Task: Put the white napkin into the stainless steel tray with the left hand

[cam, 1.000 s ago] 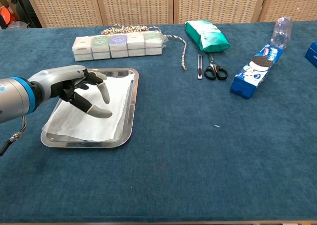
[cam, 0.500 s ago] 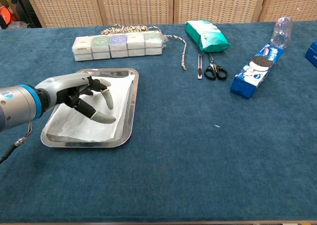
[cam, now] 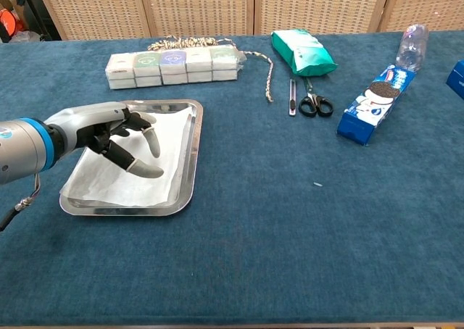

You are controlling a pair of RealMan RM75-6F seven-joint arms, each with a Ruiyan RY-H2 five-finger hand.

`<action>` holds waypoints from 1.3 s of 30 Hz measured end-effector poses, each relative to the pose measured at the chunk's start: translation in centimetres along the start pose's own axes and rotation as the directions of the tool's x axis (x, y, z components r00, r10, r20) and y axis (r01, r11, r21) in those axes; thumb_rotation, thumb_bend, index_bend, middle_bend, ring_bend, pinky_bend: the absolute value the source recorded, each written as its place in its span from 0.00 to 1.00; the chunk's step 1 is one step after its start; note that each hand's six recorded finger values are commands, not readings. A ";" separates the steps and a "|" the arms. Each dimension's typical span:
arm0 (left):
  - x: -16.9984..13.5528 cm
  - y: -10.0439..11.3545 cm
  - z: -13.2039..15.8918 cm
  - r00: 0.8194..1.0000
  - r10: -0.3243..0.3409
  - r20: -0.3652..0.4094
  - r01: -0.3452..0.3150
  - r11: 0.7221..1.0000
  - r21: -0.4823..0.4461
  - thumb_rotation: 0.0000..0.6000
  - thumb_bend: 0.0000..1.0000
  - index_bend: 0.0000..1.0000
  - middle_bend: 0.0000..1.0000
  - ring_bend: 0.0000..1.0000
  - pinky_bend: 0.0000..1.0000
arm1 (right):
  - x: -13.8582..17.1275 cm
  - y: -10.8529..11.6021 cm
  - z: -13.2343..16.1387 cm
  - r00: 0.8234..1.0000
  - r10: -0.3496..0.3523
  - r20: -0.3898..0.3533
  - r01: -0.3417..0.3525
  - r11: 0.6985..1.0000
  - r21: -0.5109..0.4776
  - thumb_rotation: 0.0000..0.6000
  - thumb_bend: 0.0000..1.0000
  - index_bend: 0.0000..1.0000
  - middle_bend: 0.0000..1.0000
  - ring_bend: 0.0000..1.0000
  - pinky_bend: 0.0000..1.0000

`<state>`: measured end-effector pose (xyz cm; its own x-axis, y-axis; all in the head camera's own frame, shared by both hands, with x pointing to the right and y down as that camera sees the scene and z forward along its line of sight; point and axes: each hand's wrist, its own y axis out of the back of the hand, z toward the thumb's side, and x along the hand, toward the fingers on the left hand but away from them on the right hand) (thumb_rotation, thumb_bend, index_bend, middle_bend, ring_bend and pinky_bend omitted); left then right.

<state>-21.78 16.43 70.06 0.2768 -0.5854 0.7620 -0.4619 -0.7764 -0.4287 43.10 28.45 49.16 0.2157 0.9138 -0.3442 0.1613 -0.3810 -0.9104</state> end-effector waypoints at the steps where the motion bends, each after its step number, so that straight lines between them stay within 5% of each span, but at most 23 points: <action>1: 0.0 0.1 0.1 1.000 0.005 0.003 -0.005 1.000 -0.003 0.83 0.16 0.51 0.00 0.00 0.00 | 0.0 0.0 0.0 1.000 -0.001 0.000 0.001 1.000 0.000 1.00 0.00 0.00 0.00 0.00 0.00; 18: -3.9 4.4 3.5 0.973 0.158 0.170 -0.145 0.986 -0.082 0.83 0.16 0.51 0.00 0.00 0.00 | -0.1 -0.2 0.0 1.000 0.008 0.000 -0.008 1.000 0.006 1.00 0.00 0.00 0.00 0.00 0.00; 26: -9.1 7.4 -1.8 0.958 0.270 0.100 -0.273 0.962 0.023 0.84 0.17 0.50 0.00 0.00 0.00 | -0.6 -0.9 0.0 0.999 0.031 0.015 -0.031 0.999 0.022 1.00 0.00 0.00 0.00 0.00 0.00; 33: -13.0 7.3 -7.0 0.957 0.289 0.027 -0.290 0.955 0.066 0.84 0.17 0.50 0.00 0.00 0.00 | -1.3 -1.9 0.1 0.998 0.056 0.034 -0.057 0.997 0.051 1.00 0.00 0.00 0.00 0.00 0.00; 39: -15.7 7.7 -10.5 0.935 0.354 -0.001 -0.350 0.927 0.137 0.84 0.17 0.50 0.00 0.00 0.00 | -1.9 -2.6 0.3 0.996 0.073 0.050 -0.076 0.995 0.069 1.00 0.00 0.00 0.00 0.00 0.00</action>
<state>-38.50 22.11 59.94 0.0950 -0.8221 0.5613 -0.4094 -0.5463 -0.7308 41.99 27.80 52.12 0.1782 0.8895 -0.4208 0.0780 -0.4390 -0.8951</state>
